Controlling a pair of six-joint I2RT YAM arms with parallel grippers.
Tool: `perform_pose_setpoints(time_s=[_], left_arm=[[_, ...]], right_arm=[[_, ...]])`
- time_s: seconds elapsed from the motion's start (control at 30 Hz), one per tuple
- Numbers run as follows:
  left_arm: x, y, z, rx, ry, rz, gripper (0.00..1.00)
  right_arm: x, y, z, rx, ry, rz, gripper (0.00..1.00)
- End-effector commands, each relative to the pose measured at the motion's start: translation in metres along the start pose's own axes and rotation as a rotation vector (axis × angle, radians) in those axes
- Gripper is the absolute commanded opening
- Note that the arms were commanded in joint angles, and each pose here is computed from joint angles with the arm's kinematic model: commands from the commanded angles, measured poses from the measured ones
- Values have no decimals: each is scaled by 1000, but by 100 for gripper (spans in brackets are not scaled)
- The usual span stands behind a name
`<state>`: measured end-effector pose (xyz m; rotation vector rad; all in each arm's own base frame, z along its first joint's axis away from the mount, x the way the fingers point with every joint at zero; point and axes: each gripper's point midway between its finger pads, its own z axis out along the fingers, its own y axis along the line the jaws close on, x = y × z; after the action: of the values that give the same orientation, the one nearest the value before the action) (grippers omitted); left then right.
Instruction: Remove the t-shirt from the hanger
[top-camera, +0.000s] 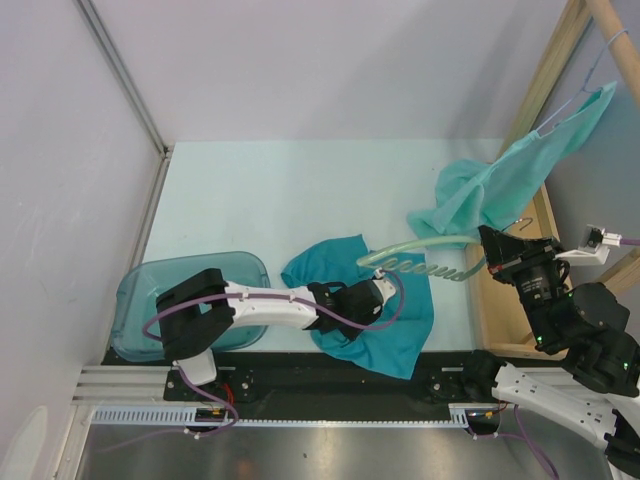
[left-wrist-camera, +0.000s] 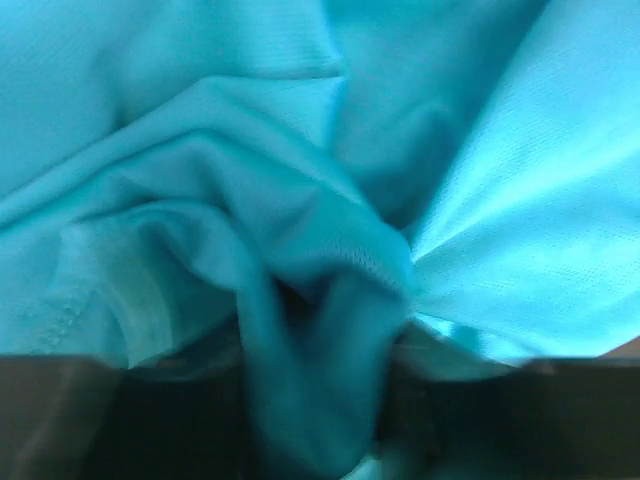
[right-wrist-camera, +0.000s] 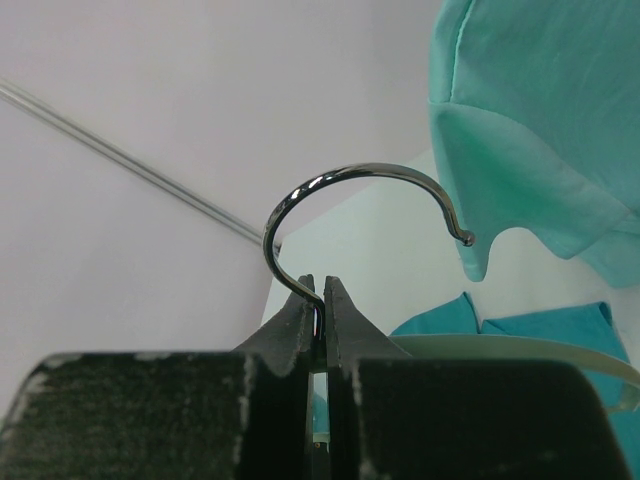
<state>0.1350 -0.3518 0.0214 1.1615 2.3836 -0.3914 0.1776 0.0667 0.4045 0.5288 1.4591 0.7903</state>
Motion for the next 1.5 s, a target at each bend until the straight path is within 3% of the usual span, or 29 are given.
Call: perform_pose_setpoints(time_s=[0.0, 0.03, 0.27, 0.57, 0.83, 1.03, 1.27, 1.43, 1.47], left_arm=[[-15, 9, 0, -81, -48, -38, 28], [-19, 9, -5, -82, -62, -42, 21], [-45, 5, -43, -40, -171, -67, 0], [-71, 5, -98, 119, -361, -206, 0], [-99, 48, -188, 194, -607, -403, 0], [-106, 101, -289, 35, -886, -496, 0], [-76, 155, -416, -243, -1212, -558, 0], [-52, 177, -471, -395, -1313, -578, 1], [-45, 184, -479, -443, -1325, -600, 5]], right_arm=[[-19, 14, -3, -39, -48, 100, 0], [-20, 13, -4, -40, -47, 105, 0], [-18, 9, -5, -36, -51, 111, 0], [-22, 9, -8, -46, -56, 125, 0], [-23, 10, -8, -51, -60, 140, 0], [-20, 14, -4, -51, -52, 121, 0], [-16, 21, 1, -58, -40, 105, 0], [-13, 25, 4, -60, -33, 96, 0], [-11, 26, 5, -60, -30, 95, 0]])
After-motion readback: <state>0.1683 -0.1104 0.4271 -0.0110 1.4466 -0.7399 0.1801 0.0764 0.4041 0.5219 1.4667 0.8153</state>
